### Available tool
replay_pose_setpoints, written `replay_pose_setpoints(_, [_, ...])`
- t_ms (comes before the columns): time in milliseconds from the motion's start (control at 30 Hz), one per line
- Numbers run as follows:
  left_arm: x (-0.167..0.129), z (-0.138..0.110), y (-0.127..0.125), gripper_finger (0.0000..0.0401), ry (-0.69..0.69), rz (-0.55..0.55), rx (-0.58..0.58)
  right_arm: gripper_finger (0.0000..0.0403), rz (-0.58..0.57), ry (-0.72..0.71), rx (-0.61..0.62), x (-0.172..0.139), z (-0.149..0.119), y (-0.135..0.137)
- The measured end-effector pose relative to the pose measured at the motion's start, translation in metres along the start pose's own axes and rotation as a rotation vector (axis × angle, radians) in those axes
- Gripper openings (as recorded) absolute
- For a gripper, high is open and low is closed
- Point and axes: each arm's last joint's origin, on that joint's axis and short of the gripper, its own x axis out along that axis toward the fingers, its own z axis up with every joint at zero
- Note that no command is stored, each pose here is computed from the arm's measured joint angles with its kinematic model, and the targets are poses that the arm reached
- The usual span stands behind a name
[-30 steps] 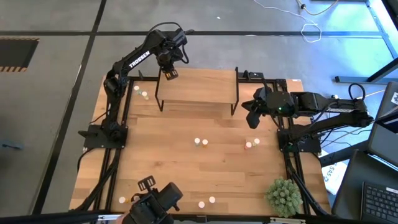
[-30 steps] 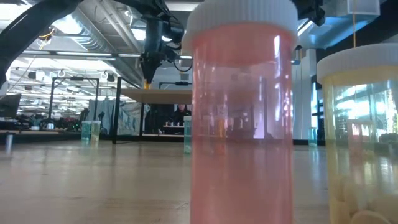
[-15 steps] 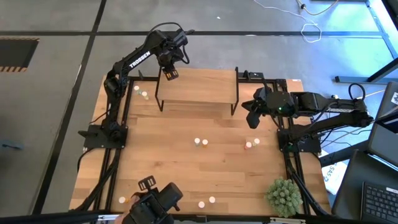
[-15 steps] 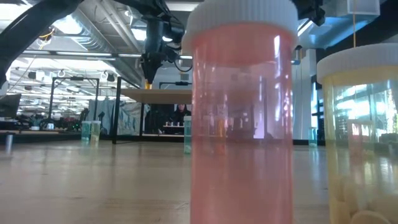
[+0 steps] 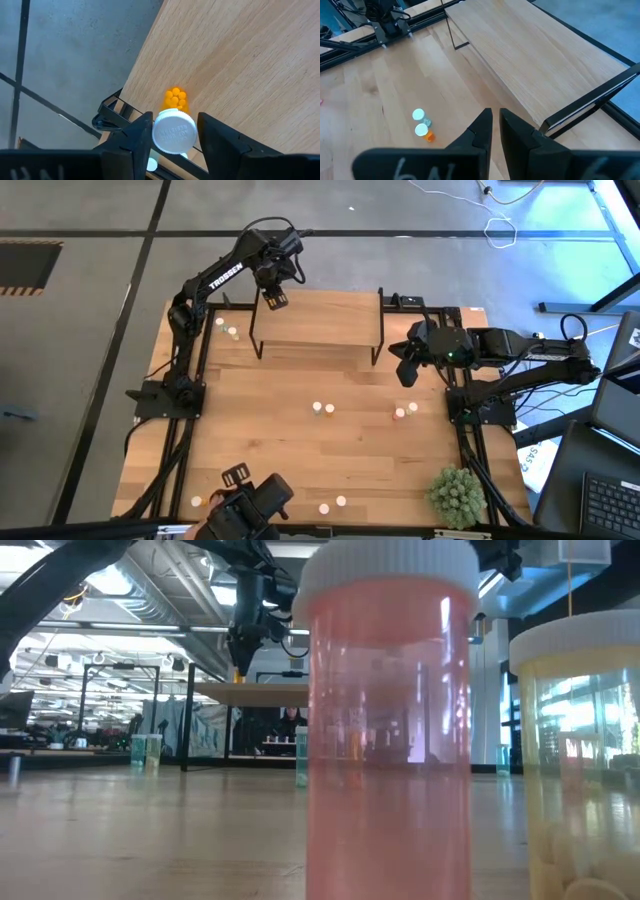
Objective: Pick and place medicine bottles onto shelf by color
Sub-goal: Put the top left orange pill bottle on the shelf, then put the top right pink pill bottle on the shelf
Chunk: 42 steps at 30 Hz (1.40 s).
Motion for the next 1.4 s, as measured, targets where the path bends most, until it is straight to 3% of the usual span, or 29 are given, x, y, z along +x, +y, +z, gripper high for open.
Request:
replay_pose_setpoints(900, [-0.001,-0.001,0.002,0.0151,0.010,0.039,-0.017,0.0039,0.001,-0.001,0.005,0.000,0.000,0.000])
replay_pose_setpoints(1400, [-0.023,-0.001,0.008,0.0150,-0.056,0.060,-0.037,0.0039,0.001,-0.001,0.005,0.000,0.000,0.000])
